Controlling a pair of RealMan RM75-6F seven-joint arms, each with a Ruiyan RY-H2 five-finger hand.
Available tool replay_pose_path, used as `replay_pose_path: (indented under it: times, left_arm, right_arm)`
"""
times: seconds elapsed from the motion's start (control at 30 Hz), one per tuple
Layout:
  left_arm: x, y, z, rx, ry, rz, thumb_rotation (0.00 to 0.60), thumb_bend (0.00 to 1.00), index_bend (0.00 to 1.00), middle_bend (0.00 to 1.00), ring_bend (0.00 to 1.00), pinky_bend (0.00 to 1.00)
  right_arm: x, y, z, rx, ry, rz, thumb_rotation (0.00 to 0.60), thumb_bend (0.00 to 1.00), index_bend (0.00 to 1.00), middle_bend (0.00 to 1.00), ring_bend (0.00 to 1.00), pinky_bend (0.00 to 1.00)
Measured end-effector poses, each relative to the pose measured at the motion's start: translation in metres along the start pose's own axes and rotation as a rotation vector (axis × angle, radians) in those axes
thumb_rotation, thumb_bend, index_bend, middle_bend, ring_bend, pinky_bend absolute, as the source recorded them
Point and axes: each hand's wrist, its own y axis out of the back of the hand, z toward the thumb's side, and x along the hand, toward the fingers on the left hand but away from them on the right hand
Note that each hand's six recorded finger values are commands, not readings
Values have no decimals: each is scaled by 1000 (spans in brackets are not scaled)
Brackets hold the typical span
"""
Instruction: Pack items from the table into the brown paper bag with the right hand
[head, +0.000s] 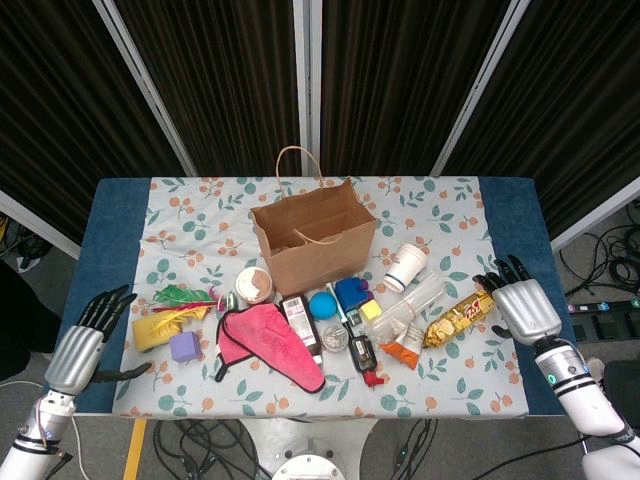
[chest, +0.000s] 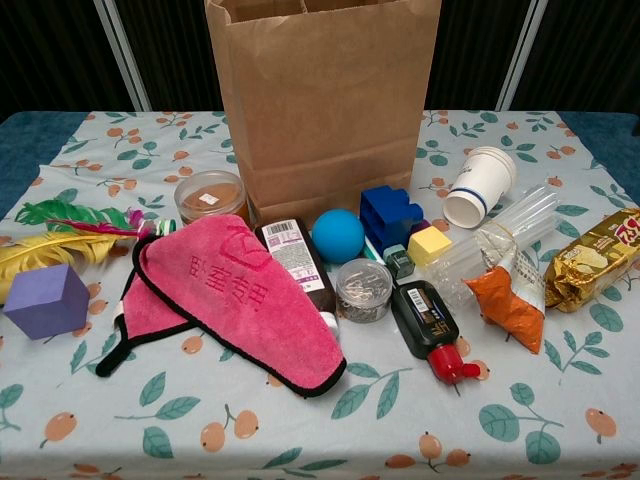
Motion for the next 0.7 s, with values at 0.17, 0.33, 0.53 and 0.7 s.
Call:
replay_pose_path:
  times: [0.17, 0.33, 0.53, 0.7]
  left_arm:
    - [-1, 3, -1, 4, 2, 11, 444, 0, 61, 67, 27, 69]
    - [-2, 4, -1, 7, 1, 11, 442, 0, 61, 67, 27, 69]
    - [-2, 7, -2, 18, 2, 18, 443, 0, 61, 66, 28, 69]
    - [-1, 9, -3, 19, 5, 21, 442, 0, 61, 66, 28, 69]
  right_arm:
    - [2, -30, 2, 25, 22, 52, 600, 0, 226, 261, 90, 20]
    - [-7, -43, 11, 2, 38, 79, 600, 0, 227, 245, 78, 8]
    - [-27, -52, 21, -14, 52, 61, 600, 0, 226, 241, 75, 7]
    - [-39, -62, 33, -9, 77, 83, 600, 0, 230, 260, 75, 7]
